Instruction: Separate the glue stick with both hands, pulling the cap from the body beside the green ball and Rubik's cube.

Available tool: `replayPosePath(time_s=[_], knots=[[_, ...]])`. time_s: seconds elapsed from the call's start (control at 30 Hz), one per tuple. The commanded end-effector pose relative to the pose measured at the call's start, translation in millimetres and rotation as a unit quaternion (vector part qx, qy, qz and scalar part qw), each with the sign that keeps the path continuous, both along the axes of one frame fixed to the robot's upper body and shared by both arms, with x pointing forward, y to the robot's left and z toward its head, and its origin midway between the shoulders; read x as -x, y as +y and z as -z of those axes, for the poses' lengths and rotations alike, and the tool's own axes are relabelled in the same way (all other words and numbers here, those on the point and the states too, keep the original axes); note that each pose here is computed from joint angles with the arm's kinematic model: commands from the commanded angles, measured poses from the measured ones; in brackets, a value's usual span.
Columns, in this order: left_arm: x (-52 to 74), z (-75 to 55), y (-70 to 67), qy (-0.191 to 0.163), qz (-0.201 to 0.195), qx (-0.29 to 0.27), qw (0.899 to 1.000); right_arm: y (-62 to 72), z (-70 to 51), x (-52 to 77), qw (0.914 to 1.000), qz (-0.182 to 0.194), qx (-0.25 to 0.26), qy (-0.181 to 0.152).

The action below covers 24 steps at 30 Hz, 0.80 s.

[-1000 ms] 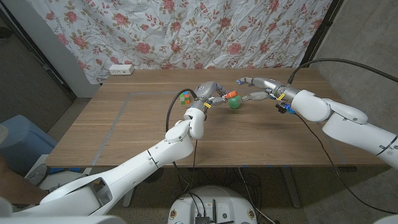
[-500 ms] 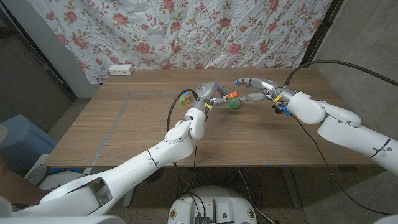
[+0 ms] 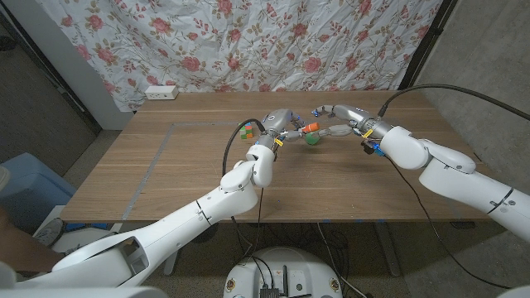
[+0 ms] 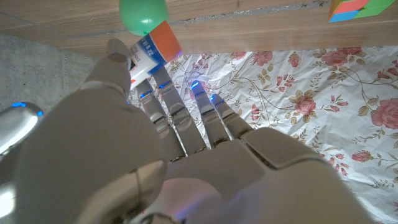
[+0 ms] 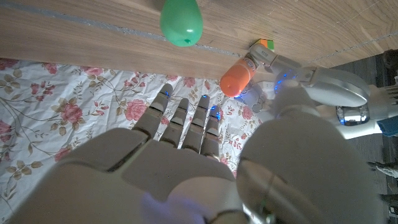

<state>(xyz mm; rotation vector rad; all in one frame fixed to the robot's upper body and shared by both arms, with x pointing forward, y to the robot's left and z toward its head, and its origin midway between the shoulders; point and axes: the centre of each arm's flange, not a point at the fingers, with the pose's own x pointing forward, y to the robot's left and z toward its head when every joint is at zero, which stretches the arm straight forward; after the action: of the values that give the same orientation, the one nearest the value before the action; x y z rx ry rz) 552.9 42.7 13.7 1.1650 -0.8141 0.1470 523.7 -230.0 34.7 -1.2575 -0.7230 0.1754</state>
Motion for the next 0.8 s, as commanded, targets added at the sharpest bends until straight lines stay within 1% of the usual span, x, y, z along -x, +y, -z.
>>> replayPosePath(time_s=[0.03,0.17,0.37,0.43,0.8], knots=[[0.9,1.2,0.2,-0.001,0.004,-0.002,1.000,-0.7,5.2,-1.8,0.9997,0.002,-0.022,-0.014],[-0.3,0.5,0.5,0.000,0.004,-0.002,1.000,-0.2,5.7,-3.5,0.9996,0.004,-0.026,-0.013],[-2.0,-0.4,-0.3,-0.003,0.008,-0.001,1.000,0.8,7.6,-5.6,0.9991,0.008,-0.032,-0.025],[-2.7,-0.4,-0.6,-0.003,0.010,-0.001,1.000,1.7,7.7,-6.1,0.9991,0.017,-0.028,-0.028],[-4.2,-1.3,-1.3,-0.003,0.011,0.001,1.000,0.7,8.8,-8.4,0.9983,0.021,-0.039,-0.038]])
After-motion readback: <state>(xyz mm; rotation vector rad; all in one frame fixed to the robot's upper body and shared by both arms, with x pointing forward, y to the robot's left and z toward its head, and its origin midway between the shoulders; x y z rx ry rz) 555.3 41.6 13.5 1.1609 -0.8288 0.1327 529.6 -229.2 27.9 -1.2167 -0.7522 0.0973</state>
